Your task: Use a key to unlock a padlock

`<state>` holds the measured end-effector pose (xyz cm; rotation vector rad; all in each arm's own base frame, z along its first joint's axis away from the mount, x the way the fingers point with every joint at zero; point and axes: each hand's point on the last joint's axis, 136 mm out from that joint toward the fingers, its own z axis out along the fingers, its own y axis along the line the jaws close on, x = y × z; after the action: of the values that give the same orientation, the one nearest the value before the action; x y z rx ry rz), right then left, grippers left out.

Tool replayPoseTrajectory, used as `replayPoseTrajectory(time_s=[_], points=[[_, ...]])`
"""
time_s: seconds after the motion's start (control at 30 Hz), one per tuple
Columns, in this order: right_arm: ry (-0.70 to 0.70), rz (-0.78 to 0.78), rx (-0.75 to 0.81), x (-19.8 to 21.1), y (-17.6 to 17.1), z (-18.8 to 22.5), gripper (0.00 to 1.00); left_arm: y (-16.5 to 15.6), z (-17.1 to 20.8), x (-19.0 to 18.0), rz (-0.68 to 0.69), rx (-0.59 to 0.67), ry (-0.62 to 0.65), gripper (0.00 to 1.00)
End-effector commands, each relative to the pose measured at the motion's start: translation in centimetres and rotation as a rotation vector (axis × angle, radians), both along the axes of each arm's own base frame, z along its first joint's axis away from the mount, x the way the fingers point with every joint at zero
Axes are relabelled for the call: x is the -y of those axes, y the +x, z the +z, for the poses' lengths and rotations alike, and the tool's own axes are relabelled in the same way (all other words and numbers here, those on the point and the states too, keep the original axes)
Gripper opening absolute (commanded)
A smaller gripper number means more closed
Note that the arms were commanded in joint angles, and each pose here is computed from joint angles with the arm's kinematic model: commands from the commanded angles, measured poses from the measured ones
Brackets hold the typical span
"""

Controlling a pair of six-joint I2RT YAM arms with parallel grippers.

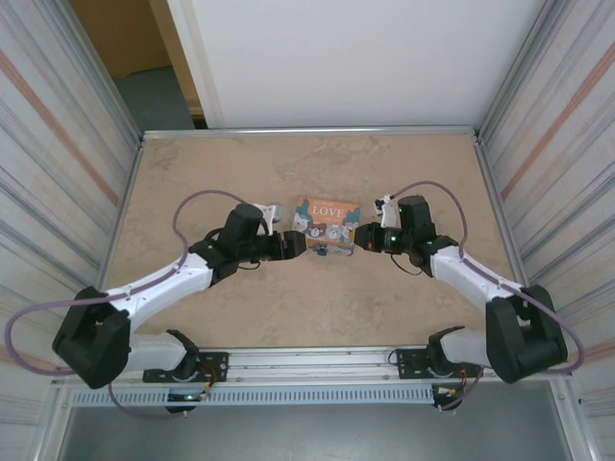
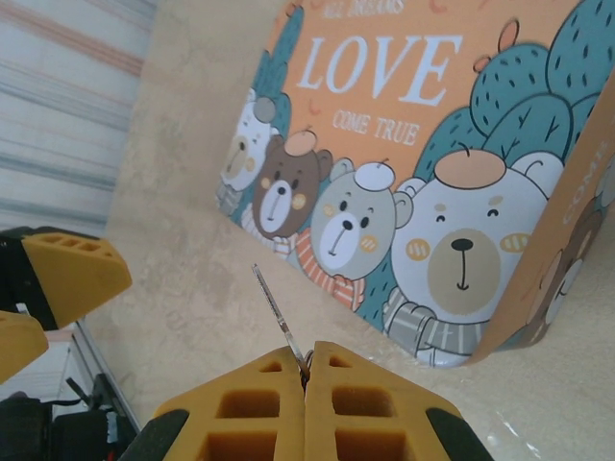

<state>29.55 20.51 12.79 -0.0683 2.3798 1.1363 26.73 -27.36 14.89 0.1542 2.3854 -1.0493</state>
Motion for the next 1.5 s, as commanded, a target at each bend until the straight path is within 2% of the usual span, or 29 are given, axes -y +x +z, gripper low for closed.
replayPoseTrajectory(time_s=[0.0, 0.4, 0.9, 1.13, 1.33, 1.47], points=[[0.039, 0.024, 0.051, -1.1, 2.1, 1.3, 0.00, 0.6, -0.4, 1.0, 0.015, -0.017, -0.054, 0.70], [-0.013, 0.029, -0.004, -1.6, 4.3, -2.2, 0.00, 3.4, -3.9, 2.2, 0.027, -0.097, -0.101, 0.73], [-0.056, 0.063, -0.091, -3.0, 1.6, -5.6, 0.00, 7.5, -4.0, 1.6, 0.035, -0.079, -0.130, 0.74], [-0.046, 0.074, -0.051, -3.9, 1.8, -3.6, 0.00, 7.7, -3.7, 1.0, 0.031, -0.056, -0.106, 0.74], [-0.029, 0.080, 0.034, -4.3, 2.9, 0.5, 0.00, 5.3, -3.4, -0.6, 0.039, 0.008, -0.055, 0.74], [-0.021, 0.081, 0.061, -4.7, 3.5, 1.4, 0.00, 3.6, -3.4, -1.8, 0.030, 0.057, -0.010, 0.75]])
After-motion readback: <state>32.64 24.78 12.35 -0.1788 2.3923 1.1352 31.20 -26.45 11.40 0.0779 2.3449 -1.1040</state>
